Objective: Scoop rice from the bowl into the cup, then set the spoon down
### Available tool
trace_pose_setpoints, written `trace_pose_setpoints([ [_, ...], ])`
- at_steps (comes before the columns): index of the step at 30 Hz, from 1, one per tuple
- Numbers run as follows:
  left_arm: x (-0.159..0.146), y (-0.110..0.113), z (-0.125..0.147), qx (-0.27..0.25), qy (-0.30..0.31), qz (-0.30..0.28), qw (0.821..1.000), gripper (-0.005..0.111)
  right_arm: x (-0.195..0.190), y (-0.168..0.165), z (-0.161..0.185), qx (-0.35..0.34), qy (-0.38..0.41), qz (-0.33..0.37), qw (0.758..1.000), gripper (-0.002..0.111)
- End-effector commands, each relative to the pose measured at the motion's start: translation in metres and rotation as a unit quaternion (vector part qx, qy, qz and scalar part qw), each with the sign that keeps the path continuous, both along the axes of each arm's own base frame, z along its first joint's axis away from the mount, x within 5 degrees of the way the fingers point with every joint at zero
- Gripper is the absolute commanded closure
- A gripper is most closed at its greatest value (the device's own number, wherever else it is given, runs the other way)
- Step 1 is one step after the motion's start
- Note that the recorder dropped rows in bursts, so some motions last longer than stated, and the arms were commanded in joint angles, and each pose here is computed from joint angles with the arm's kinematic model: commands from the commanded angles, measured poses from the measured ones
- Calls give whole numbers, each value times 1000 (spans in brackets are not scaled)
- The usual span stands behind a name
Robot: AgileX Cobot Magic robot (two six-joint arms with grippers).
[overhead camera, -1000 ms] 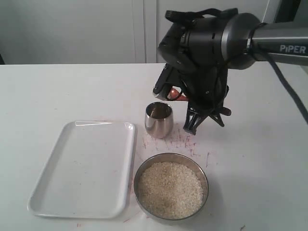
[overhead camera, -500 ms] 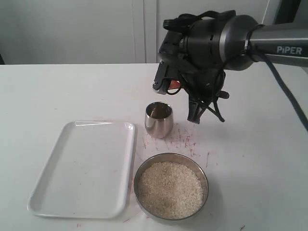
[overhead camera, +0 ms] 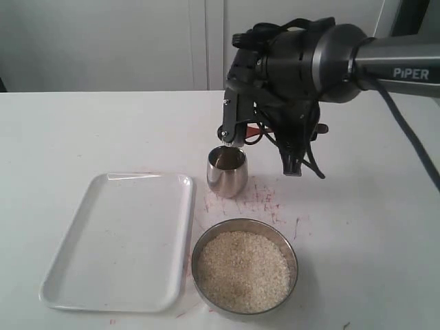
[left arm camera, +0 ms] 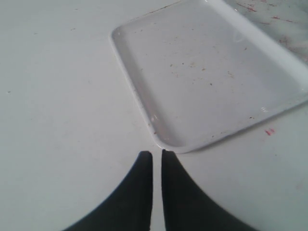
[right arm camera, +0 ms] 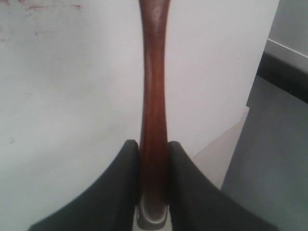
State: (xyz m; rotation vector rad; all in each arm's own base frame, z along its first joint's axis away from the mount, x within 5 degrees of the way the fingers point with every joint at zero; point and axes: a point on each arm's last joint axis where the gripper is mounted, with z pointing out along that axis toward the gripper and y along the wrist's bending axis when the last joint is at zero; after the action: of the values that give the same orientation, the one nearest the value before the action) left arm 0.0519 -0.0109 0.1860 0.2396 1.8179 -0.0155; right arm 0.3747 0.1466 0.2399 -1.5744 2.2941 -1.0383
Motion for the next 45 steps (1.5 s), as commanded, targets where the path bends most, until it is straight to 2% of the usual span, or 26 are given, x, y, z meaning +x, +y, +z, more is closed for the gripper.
trace_pose_setpoints([
  [1,0,0,-2,-3,3,0,1000,92,3,-5,2,-64,-13,27,998,108],
  [7,0,0,-2,-3,3,0,1000,92,5,-3,8,-101,-33,50,993,108],
  [10,0,0,-2,-3,3,0,1000,92,5,-1,8,-122,-15,78,989,108],
  [19,0,0,-2,-3,3,0,1000,92,0,-3,-5,-148,13,106,983,108],
  [30,0,0,-2,-3,3,0,1000,92,0,-3,-7,-145,11,109,983,108],
  [34,0,0,-2,-3,3,0,1000,92,3,1,-6,-147,-1,131,980,108],
  [45,0,0,-2,-3,3,0,1000,92,3,9,1,-185,-25,162,969,108],
])
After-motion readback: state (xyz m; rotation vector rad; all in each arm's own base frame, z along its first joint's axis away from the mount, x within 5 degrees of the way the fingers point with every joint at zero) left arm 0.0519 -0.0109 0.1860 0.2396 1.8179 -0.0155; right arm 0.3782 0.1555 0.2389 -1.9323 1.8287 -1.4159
